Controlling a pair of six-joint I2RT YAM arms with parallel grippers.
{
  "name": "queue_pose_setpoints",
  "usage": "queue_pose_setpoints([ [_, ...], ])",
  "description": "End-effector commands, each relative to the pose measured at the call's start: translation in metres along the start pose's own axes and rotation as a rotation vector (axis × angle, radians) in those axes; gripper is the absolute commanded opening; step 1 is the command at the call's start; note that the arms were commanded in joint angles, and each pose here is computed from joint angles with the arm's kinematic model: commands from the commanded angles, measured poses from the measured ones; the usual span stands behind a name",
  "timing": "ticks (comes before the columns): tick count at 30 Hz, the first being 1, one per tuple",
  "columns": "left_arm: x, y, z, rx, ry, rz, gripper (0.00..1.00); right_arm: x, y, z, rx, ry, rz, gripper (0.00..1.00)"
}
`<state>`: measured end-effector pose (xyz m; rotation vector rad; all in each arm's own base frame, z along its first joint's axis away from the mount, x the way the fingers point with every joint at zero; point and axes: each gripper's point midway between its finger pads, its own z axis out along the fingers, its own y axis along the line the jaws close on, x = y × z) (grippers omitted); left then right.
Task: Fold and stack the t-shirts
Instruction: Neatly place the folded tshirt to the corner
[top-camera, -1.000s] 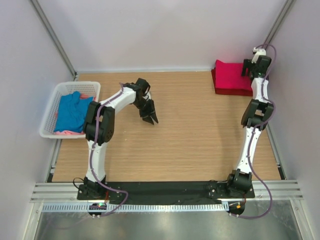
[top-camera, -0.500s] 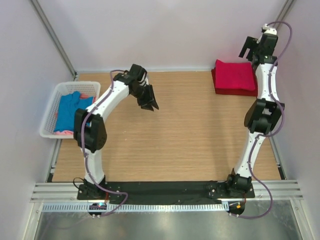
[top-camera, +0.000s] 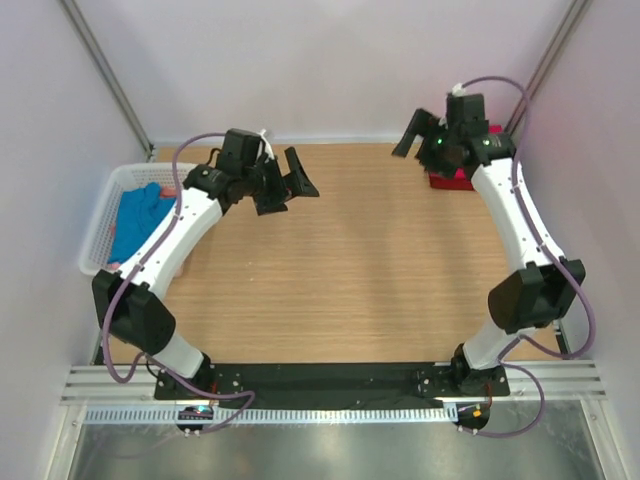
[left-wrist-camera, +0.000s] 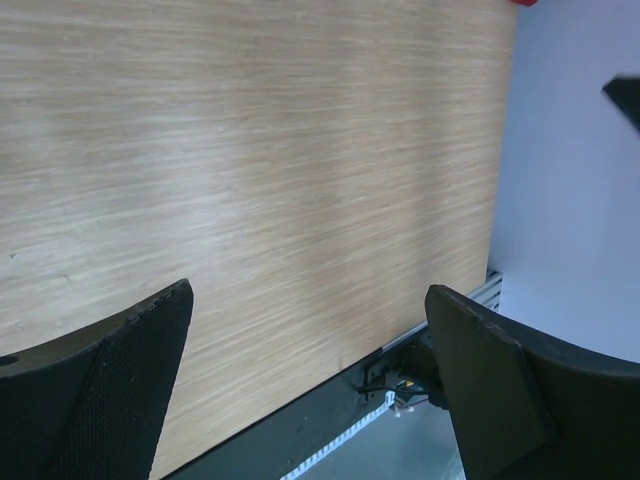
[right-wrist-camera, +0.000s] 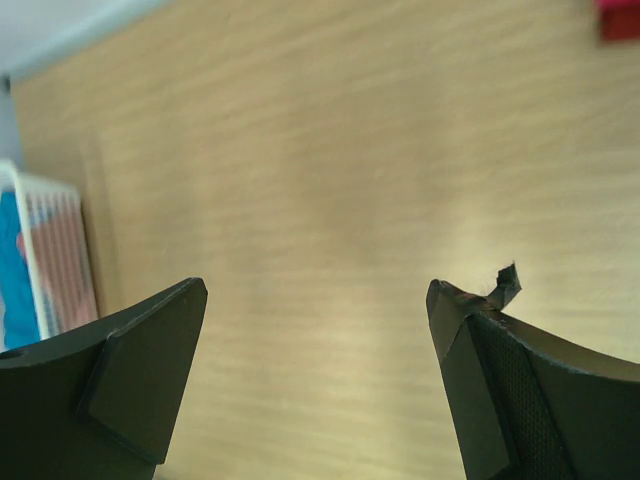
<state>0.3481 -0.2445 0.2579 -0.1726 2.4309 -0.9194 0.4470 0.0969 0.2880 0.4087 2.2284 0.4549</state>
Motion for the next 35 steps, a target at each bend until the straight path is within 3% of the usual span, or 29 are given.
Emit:
queue_pose_setpoints([
  [1,0.002,-0.017,-0.009,0.103,-0.022,0.035,1.00,0.058,0.000,-0.056,-0.022,0.120,0.077,1.00],
  [5,0.006,-0.015,-0.023,0.143,-0.109,0.069,1.00,0.089,0.005,-0.092,-0.124,0.149,0.118,1.00],
  [11,0.033,-0.026,-0.052,0.193,-0.017,0.026,1.00,0.108,0.008,-0.141,-0.192,0.162,0.098,1.00],
  [14,0.037,-0.021,-0.061,0.172,-0.038,0.014,1.00,0.108,0.011,-0.152,-0.216,0.146,0.096,1.00],
  [21,0.037,-0.025,-0.088,0.187,-0.102,0.040,1.00,0.109,0.010,-0.160,-0.228,0.121,0.088,1.00],
  [35,0.032,-0.037,-0.103,0.214,-0.120,0.084,1.00,0.105,0.011,-0.163,-0.230,0.092,0.104,1.00],
])
